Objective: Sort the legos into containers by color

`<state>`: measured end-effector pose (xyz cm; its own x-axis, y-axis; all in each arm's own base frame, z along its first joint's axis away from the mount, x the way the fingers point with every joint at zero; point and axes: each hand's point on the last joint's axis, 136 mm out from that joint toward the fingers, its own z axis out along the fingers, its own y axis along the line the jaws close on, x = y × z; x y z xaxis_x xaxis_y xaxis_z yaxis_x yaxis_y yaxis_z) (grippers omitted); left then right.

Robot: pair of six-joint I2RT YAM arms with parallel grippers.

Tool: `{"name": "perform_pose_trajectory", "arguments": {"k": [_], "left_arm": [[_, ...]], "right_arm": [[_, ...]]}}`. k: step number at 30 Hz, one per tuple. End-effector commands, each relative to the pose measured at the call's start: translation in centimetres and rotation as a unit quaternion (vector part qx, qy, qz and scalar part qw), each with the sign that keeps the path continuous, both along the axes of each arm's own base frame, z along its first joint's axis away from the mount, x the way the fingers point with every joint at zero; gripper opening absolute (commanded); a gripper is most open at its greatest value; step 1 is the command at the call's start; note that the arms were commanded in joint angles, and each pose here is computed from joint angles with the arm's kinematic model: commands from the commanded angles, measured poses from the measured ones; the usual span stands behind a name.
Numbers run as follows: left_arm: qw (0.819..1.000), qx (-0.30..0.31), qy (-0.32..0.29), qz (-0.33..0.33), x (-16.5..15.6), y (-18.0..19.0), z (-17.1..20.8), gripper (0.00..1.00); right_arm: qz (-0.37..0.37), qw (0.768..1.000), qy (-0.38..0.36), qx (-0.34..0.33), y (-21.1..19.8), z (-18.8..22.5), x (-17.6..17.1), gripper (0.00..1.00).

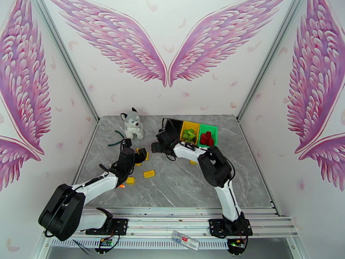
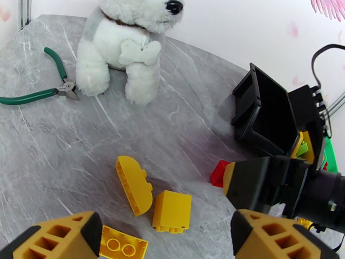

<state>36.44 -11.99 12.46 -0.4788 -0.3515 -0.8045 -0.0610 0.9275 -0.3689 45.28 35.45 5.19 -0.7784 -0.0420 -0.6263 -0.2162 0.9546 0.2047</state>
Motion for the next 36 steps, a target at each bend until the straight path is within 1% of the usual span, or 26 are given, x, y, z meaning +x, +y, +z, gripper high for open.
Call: {"name": "perform_pose_trajectory", "arguments": {"k": [1,7,9,14,22,25,31,36], "left_arm": [[1.000,-0.001,0.000,0.006,-0.6,0.7,0.0,0.84],[1.000,-0.003,0.001,0.006,-1.0,1.2,-0.3,0.84],[1.000,-0.004,0.002,0.006,-1.1,1.3,-0.4,0.84],[1.000,-0.009,0.003,0.002,-1.0,1.3,-0.5,0.84],[1.000,-0.015,0.005,-0.003,-1.2,1.2,-0.6,0.84],[1.000,-0.017,0.006,-0.006,-1.2,1.0,-0.7,0.84],[0.999,-0.024,0.012,-0.024,-0.5,-0.1,-0.7,0.85],[0.998,-0.025,0.010,-0.056,0.4,-2.7,-0.3,0.84]], "right_arm": [[-0.041,0.999,0.005,-0.033,-0.4,-1.1,0.1,0.90],[-0.071,0.996,-0.003,-0.061,-0.9,-2.3,0.7,0.87],[-0.073,0.995,-0.003,-0.062,-0.6,-2.5,0.7,0.84],[-0.074,0.994,-0.016,-0.074,-0.1,-2.0,0.7,0.82],[-0.064,0.996,-0.005,-0.069,0.3,-2.5,0.4,0.70],[-0.061,0.997,-0.012,-0.056,0.3,-1.9,0.1,0.66],[-0.054,0.997,-0.032,-0.040,-0.4,0.5,-0.8,0.63],[-0.057,0.996,-0.058,-0.030,-2.2,3.3,-1.7,0.62]]}}
